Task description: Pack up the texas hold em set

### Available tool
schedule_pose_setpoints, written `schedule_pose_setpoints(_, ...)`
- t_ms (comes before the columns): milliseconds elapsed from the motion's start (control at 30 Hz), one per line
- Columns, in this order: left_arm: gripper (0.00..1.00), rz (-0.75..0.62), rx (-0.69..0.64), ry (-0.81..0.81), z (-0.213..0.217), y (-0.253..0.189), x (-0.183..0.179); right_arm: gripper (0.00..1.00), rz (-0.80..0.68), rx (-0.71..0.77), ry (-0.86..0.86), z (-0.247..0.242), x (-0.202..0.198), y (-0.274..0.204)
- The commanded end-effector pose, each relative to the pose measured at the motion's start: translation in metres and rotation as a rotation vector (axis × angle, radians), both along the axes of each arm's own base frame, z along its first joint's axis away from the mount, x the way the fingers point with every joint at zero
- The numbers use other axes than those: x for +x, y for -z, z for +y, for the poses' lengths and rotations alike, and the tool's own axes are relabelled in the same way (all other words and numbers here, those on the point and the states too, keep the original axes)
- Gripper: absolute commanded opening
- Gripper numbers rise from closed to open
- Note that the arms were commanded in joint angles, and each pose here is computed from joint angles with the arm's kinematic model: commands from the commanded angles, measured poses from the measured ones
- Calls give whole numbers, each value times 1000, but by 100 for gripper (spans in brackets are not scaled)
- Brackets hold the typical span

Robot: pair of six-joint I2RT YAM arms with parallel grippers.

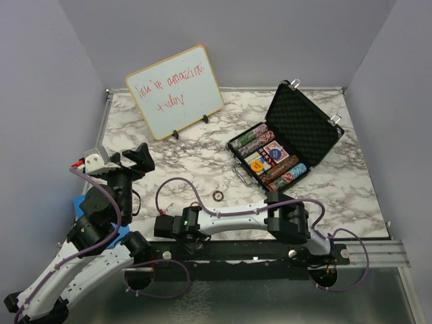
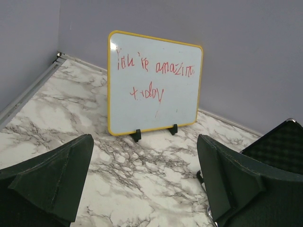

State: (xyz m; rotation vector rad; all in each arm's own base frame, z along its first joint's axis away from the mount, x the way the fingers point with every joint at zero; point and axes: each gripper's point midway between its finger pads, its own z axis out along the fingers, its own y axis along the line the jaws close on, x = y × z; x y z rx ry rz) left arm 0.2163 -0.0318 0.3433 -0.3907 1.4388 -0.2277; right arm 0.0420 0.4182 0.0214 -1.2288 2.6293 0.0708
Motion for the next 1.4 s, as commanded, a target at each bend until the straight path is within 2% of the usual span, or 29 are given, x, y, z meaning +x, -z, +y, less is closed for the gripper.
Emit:
schedule_pose_setpoints(0, 99, 19, 16, 16, -4, 6, 1, 46, -74, 36, 41, -7, 24, -31)
schedule_pose_setpoints(700, 99, 41, 48, 9, -8, 11, 6, 47, -187, 10, 263, -73, 183, -35)
schedule_pose_setpoints(1367, 99, 51, 64, -16, -4, 14, 7, 49, -127, -7, 216, -69, 190, -11)
